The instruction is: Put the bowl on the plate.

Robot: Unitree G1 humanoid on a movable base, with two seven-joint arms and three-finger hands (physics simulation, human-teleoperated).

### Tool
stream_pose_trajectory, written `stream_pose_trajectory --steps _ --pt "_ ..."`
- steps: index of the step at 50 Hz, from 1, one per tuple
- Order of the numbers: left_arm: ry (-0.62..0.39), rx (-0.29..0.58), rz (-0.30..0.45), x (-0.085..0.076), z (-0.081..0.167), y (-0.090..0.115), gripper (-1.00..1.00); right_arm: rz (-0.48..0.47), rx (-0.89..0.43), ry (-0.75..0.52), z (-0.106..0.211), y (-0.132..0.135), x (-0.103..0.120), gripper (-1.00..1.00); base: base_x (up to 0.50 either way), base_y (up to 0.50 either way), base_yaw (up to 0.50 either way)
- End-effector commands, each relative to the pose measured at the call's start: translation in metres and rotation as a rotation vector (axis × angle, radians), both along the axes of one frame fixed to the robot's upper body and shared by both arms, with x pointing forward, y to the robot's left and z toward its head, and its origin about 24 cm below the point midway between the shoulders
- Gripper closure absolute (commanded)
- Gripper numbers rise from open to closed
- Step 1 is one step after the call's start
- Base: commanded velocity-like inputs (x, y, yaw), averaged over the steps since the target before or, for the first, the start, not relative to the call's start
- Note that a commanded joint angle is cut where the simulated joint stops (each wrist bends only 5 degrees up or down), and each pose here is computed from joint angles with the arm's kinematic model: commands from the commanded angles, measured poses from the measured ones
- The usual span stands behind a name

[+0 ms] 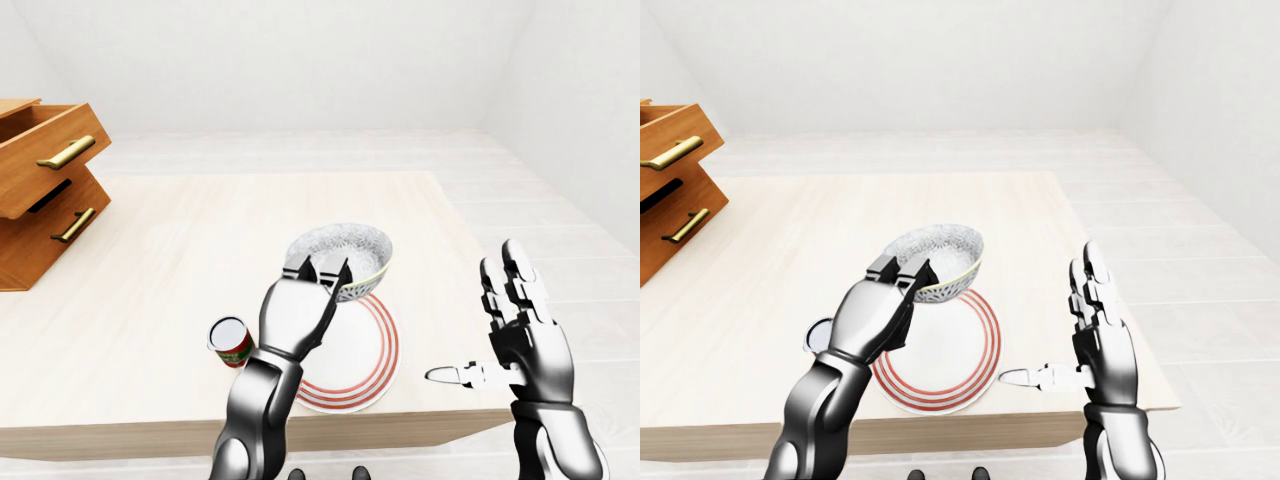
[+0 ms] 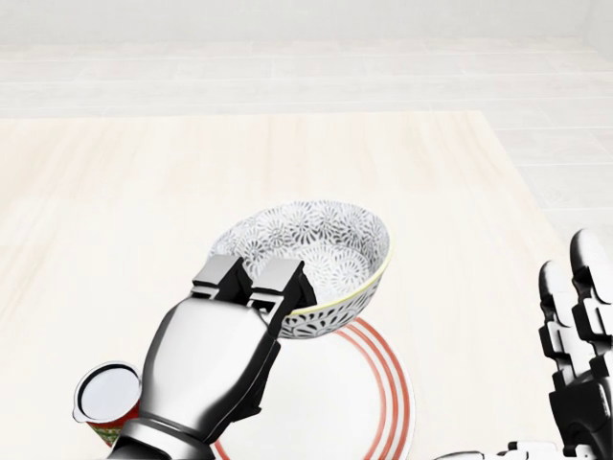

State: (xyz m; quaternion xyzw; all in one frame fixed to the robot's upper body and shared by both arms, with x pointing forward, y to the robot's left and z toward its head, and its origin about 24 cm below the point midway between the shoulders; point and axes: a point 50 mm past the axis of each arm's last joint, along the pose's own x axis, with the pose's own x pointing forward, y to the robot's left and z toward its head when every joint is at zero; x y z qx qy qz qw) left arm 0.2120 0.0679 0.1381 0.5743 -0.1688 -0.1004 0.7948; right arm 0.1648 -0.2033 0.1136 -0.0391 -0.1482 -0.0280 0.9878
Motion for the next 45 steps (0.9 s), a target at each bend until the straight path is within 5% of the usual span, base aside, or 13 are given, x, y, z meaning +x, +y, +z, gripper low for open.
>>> stream_pose_trajectory --steps 1,45 --pt "-0.066 0.036 -0.020 -0.018 -0.002 -0.010 1.00 0.000 0.003 -0.004 -0.002 -0.001 -0.002 -1.00 0.00 0.00 0.00" --pt "-0.148 0.107 -0.027 -0.035 -0.047 -0.009 1.00 -0.012 -0.001 -0.001 0.000 -0.002 -0.001 -1.00 0.00 0.00 0.00"
